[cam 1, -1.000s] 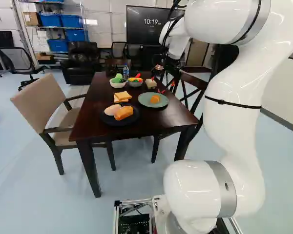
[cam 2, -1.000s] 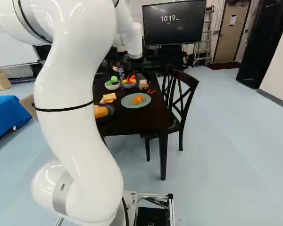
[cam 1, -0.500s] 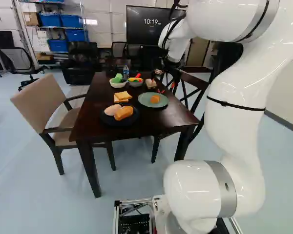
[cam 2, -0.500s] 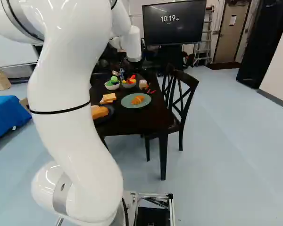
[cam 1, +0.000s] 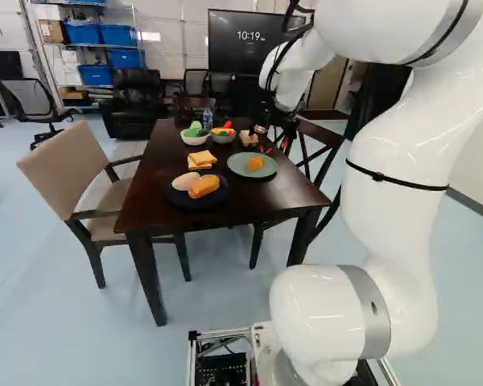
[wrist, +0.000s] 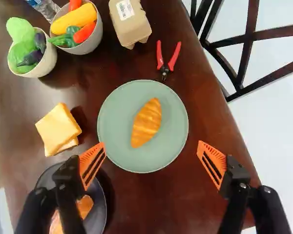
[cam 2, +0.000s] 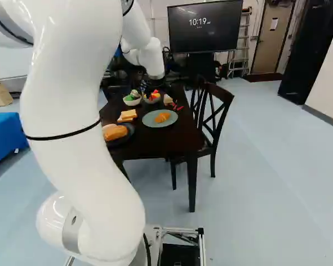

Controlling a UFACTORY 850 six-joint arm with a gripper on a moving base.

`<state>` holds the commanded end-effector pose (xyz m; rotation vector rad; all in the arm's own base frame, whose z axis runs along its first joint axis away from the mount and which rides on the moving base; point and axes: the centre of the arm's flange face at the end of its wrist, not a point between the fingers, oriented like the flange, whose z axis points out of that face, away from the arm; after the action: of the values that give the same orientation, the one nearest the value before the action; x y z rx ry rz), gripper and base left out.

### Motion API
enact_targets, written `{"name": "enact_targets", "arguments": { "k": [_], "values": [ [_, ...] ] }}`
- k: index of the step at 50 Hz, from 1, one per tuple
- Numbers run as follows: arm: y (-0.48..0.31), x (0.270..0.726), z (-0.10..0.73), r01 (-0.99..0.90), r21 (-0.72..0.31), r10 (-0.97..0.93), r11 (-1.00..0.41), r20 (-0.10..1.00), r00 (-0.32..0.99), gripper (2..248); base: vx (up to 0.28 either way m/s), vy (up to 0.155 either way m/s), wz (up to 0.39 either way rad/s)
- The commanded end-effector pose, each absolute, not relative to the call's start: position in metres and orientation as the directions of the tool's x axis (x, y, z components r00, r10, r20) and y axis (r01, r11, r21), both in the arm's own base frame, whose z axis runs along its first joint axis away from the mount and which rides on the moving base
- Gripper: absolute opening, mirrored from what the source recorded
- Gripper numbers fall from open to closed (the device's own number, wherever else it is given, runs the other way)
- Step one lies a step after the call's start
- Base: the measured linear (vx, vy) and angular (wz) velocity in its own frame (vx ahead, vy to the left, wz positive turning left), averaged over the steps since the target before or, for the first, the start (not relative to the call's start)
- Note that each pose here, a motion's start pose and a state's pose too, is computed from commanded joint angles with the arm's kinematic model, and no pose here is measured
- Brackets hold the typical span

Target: Move the croissant to the empty plate

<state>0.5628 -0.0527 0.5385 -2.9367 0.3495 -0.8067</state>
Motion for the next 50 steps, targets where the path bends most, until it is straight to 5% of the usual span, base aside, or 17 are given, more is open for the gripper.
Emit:
{"name": "enact_targets", "arguments": {
  "k": [50],
  "values": [
    [-0.028,0.453,0.46,-0.128,-0.058,-0.128,-0.99,0.745,0.655,247,0.0,0.0,0.0]
  ]
}}
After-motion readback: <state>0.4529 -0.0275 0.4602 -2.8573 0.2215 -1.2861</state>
